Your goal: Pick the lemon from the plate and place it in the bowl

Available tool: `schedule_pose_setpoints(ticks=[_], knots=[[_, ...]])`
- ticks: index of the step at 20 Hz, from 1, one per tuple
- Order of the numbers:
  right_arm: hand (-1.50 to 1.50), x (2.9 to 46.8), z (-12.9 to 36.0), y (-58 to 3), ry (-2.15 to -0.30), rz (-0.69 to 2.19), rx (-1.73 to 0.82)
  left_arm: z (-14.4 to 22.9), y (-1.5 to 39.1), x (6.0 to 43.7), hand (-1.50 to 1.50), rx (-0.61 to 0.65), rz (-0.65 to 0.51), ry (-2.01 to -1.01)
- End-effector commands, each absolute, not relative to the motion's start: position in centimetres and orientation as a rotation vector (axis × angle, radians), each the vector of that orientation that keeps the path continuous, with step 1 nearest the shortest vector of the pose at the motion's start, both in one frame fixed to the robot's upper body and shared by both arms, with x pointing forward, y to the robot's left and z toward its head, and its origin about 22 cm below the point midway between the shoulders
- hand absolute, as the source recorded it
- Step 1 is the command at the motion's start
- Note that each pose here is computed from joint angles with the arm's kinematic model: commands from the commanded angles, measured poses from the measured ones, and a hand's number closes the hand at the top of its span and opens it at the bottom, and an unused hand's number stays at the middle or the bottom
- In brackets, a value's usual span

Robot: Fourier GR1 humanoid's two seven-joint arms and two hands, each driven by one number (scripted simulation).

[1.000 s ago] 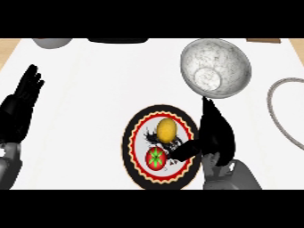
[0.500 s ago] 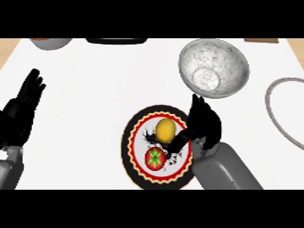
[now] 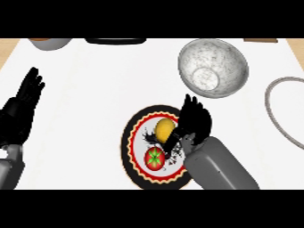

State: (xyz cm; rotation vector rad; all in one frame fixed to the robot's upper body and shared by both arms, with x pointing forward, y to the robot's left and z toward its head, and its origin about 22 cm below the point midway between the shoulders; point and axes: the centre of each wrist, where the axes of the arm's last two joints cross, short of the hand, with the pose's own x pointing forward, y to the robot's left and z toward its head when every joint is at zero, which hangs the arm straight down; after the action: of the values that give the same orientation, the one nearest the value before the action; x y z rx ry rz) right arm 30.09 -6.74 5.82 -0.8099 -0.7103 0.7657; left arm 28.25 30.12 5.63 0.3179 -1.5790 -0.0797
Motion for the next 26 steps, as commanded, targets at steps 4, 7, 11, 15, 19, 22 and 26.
schedule_pose_setpoints(ticks=[4,7,11,15,19,22,26], knots=[[-1.5,30.6,5.1,-5.0,-0.498,0.665,-0.832,5.4,30.8,27.5,0.0,0.32,-0.096,-1.568],[-1.5,29.7,3.5,-5.0,-0.496,0.647,-0.83,5.7,30.8,28.0,0.0,0.32,-0.088,-1.569],[-1.5,30.3,3.2,-5.0,-0.519,0.642,-0.838,6.3,30.0,28.3,0.0,0.3,-0.088,-1.558],[-1.5,29.7,1.3,-5.2,-0.488,0.642,-0.85,6.9,30.5,28.9,0.0,0.309,-0.078,-1.576],[1.5,30.3,1.8,-4.9,-0.479,0.604,-0.782,6.9,30.8,28.2,0.0,0.324,-0.086,-1.588],[1.5,32.8,1.0,-5.5,-0.539,0.668,-0.773,6.4,30.2,27.5,0.0,0.306,-0.088,-1.577],[1.5,32.4,0.2,-5.1,-0.572,0.658,-0.776,6.1,32.3,28.2,0.0,0.308,-0.071,-1.562]])
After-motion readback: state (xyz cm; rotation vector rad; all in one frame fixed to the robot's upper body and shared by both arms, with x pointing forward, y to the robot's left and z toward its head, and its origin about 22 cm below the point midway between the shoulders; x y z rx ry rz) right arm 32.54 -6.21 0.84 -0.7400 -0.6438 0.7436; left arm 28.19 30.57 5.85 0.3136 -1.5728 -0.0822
